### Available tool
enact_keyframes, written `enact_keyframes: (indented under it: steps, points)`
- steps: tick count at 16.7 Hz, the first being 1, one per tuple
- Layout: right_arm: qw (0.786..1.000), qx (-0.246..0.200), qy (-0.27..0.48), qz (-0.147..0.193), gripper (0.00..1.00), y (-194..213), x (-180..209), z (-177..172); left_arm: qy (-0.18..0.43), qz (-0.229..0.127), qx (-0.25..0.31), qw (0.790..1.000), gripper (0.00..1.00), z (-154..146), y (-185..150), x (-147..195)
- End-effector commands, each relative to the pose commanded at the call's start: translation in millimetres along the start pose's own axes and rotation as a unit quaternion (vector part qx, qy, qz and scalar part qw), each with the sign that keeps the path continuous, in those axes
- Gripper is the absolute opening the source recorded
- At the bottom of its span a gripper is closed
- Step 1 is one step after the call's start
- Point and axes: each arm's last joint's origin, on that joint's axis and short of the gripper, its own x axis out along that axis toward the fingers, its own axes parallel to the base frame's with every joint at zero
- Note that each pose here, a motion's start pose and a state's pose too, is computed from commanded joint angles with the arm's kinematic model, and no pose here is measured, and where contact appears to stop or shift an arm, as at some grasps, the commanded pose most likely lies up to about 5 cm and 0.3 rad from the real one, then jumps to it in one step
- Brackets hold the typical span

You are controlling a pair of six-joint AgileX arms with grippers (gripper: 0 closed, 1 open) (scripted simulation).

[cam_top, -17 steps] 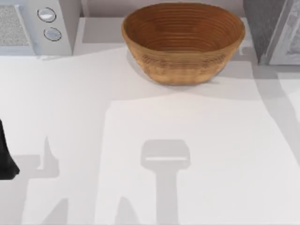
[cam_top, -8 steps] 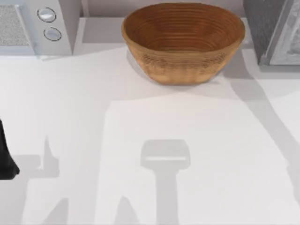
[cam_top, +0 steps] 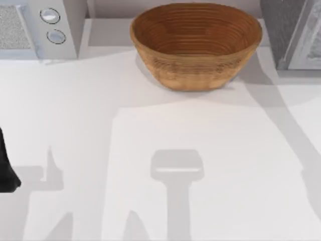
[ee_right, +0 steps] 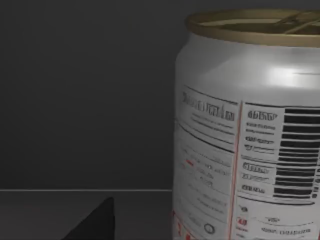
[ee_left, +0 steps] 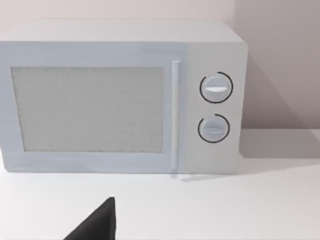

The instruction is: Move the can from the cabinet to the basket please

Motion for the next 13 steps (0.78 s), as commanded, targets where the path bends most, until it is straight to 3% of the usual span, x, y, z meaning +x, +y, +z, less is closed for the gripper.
enact_keyframes:
  steps: [5,10,13]
  points:
    - [1.0,0.0,0.0,0.0,1.0,0,34,-1,0.0,0.0,0.0,1.0,1.0,0,0,0]
    - [1.0,0.0,0.0,0.0,1.0,-1,39,-2,0.0,0.0,0.0,1.0,1.0,0,0,0]
    - [1.0,0.0,0.0,0.0,0.77,-1,39,-2,0.0,0.0,0.0,1.0,1.0,0,0,0]
